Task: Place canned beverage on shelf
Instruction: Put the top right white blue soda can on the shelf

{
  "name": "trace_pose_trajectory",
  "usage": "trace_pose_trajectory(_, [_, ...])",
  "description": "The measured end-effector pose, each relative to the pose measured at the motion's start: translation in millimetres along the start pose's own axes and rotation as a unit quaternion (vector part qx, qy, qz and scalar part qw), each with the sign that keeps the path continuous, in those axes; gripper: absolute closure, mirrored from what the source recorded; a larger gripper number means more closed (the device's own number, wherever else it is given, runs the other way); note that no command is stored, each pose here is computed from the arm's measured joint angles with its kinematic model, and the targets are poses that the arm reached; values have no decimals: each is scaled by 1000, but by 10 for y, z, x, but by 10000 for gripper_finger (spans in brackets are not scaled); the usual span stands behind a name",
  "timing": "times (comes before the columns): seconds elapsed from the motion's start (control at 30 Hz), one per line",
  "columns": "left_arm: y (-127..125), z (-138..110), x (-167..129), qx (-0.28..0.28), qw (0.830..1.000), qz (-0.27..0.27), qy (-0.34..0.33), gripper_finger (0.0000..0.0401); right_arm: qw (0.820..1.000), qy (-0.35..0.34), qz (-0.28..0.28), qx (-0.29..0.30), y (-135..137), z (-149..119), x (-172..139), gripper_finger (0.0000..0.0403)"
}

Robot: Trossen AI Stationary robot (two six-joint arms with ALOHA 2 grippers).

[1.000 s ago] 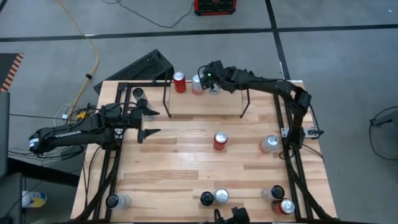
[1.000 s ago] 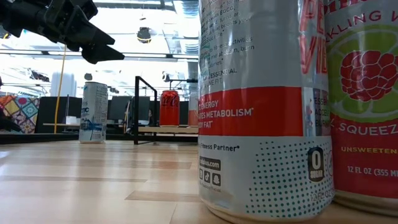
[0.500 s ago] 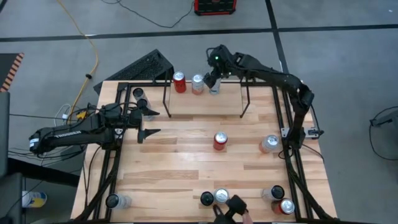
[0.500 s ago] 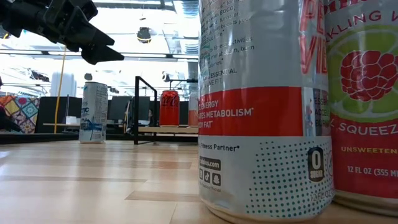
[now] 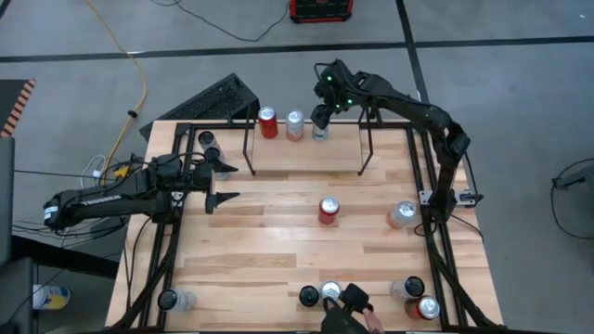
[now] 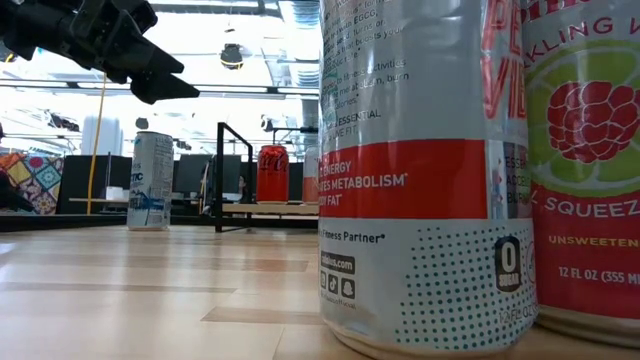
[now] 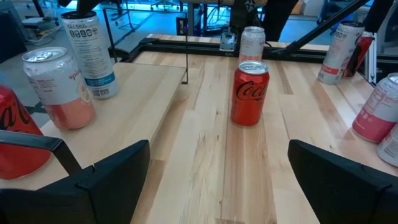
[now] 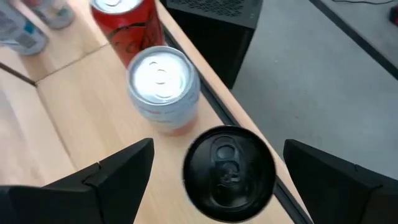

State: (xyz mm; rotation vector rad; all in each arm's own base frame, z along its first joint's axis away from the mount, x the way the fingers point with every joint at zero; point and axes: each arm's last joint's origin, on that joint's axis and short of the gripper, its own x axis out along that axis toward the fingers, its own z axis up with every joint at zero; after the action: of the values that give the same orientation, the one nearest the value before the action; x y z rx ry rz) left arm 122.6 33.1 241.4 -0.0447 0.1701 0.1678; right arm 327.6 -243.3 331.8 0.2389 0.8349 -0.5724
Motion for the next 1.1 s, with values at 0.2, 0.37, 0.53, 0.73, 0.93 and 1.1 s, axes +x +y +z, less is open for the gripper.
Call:
trace_pose_trajectory(0.2, [0, -5, 0, 0, 1000, 0, 3, 32, 1000, 0, 5, -16, 3, -1, 0, 17])
trace_pose_trajectory(0.37, [0, -5, 0, 0, 1000, 0, 3, 32, 1000, 5, 5, -18, 3, -11, 0, 17])
trace_pose_trajectory(0.53, [0, -5, 0, 0, 1000, 0, 2, 32, 1000, 24, 5, -19, 5, -78, 60, 17])
trace_pose_trajectory(0.73, [0, -5, 0, 0, 1000, 0, 2, 32, 999, 27, 0, -19, 3, -112, 112, 20])
trace_pose_trajectory(0.93, [-1, -5, 0, 0, 1000, 0, 2, 32, 1000, 24, -12, -10, -3, -150, 178, 33])
trace_pose_trajectory(1.1, [-1, -5, 0, 0, 1000, 0, 2, 32, 999, 21, -29, -5, -13, -141, 177, 73])
